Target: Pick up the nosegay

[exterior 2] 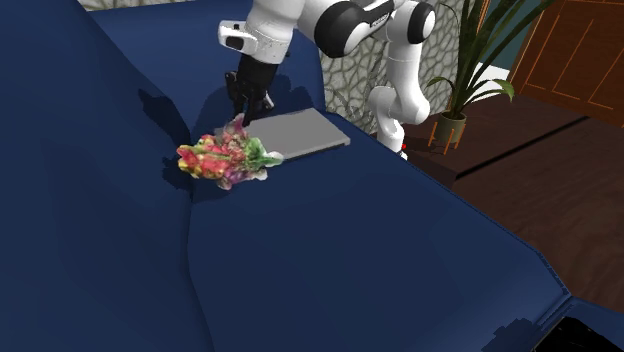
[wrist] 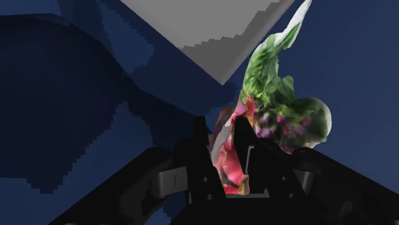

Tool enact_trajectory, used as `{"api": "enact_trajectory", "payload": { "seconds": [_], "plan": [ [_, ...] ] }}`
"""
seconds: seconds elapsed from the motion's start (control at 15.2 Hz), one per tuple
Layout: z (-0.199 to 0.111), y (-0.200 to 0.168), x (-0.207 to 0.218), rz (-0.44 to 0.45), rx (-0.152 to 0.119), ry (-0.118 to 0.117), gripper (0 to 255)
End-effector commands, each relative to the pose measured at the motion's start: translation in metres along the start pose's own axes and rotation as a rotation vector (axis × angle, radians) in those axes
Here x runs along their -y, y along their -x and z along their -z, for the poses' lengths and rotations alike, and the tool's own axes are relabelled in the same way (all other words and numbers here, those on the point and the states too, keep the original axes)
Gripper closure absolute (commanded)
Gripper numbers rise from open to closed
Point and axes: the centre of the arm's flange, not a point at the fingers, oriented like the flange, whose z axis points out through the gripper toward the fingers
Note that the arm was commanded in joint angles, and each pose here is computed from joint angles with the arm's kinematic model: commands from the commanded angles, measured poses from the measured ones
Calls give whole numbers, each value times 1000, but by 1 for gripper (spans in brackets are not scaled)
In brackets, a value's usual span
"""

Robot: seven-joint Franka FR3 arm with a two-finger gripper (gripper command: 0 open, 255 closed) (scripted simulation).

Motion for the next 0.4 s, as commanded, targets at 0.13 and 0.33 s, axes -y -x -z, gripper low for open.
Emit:
{"api": "enact_trajectory", "payload": {
  "seconds": [0.13, 0.33],
  "plan": [
    [20, -1, -11, -1, 0, 2, 255],
    [26, -2, -14, -1, 0, 2, 255]
  ]
}}
